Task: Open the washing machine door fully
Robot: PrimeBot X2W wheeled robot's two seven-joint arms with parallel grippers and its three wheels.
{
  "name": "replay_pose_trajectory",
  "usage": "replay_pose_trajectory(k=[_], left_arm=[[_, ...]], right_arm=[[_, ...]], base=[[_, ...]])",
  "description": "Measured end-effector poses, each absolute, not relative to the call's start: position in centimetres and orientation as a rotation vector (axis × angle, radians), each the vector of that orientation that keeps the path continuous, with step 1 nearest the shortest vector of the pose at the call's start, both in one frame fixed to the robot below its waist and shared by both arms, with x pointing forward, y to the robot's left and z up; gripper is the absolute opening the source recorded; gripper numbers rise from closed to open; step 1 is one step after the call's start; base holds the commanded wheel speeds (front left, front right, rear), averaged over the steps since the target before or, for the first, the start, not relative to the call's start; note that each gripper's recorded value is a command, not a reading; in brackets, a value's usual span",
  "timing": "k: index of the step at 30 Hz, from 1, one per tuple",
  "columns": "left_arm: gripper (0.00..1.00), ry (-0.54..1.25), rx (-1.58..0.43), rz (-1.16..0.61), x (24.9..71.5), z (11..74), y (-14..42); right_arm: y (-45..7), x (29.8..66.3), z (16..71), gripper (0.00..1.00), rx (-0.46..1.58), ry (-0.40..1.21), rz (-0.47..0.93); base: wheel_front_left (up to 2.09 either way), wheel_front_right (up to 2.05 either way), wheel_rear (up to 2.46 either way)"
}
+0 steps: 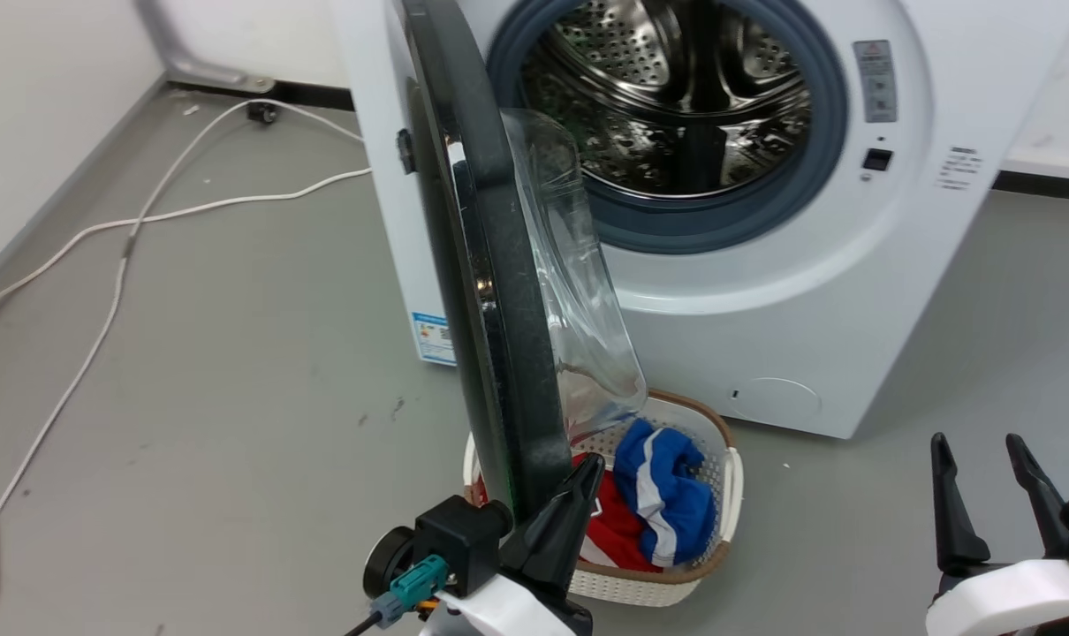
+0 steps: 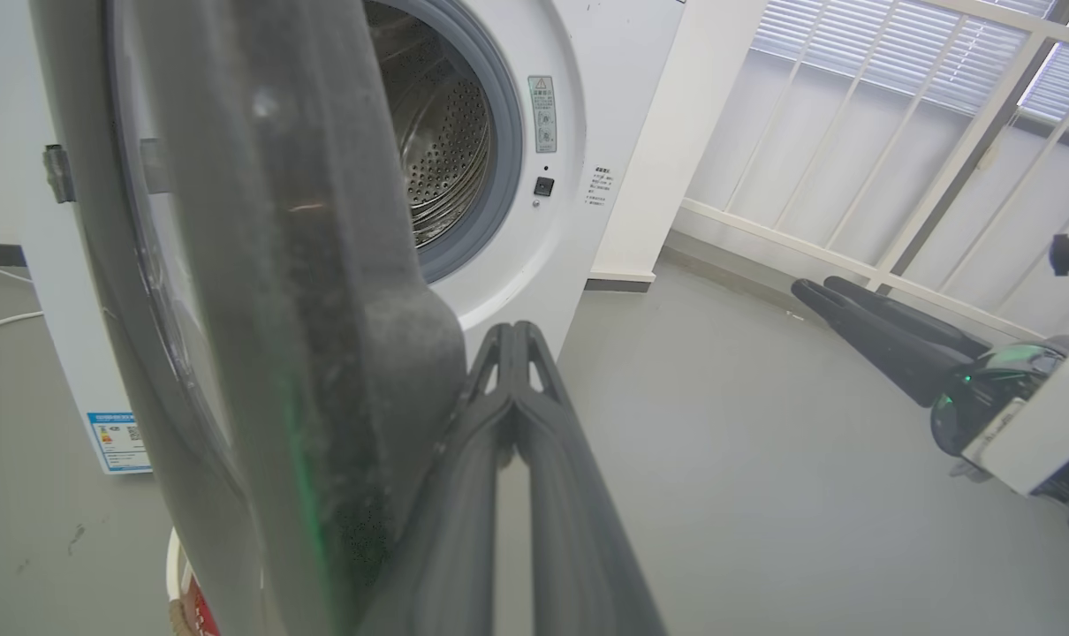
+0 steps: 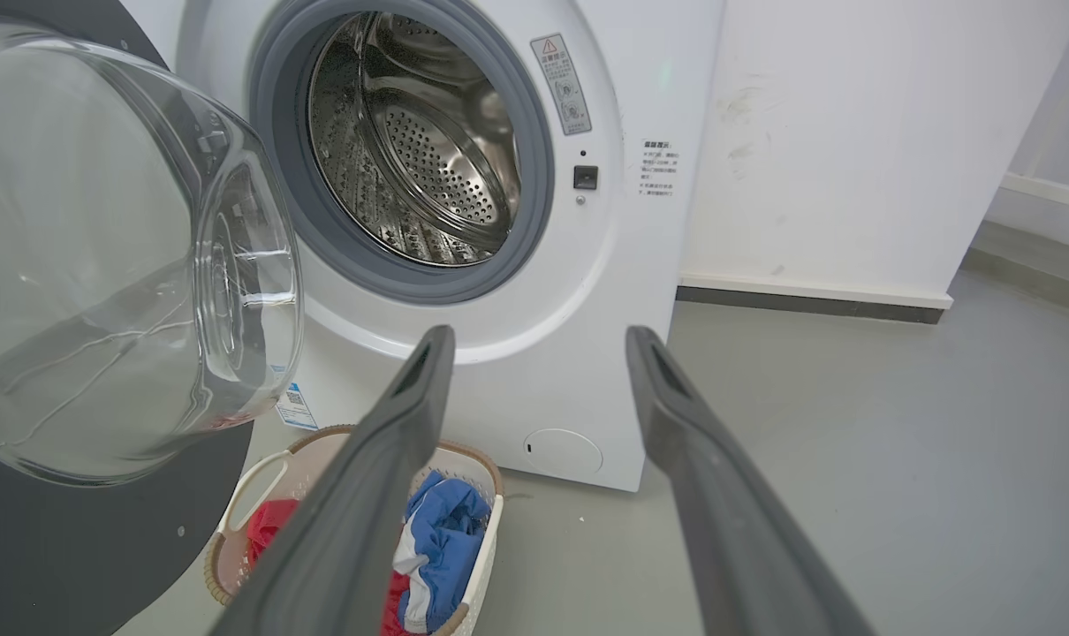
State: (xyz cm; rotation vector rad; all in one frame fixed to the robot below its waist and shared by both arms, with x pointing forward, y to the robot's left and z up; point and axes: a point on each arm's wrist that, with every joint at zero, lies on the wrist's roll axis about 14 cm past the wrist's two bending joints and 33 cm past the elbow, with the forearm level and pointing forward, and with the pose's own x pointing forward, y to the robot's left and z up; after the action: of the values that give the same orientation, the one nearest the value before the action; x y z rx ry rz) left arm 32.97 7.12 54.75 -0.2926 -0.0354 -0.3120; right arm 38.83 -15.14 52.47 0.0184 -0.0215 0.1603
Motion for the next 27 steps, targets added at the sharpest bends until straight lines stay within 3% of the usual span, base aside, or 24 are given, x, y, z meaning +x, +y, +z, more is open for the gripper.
replay_pose_trajectory(k=[16,27], left_arm=[[0.0,-0.102,-0.208,0.164,29.9,55.6,22.4],[0.0,-0.139,-0.117,0.374,29.0,56.8,32.1]], right_arm=[[-8.4,41.6,52.6,1.0,0.021,-0.022,0.344],[-9.1,41.3,52.4,1.0,0.02,-0.011,0.326]], base=[[0.0,0.0,0.0],[0.0,0.0,0.0]])
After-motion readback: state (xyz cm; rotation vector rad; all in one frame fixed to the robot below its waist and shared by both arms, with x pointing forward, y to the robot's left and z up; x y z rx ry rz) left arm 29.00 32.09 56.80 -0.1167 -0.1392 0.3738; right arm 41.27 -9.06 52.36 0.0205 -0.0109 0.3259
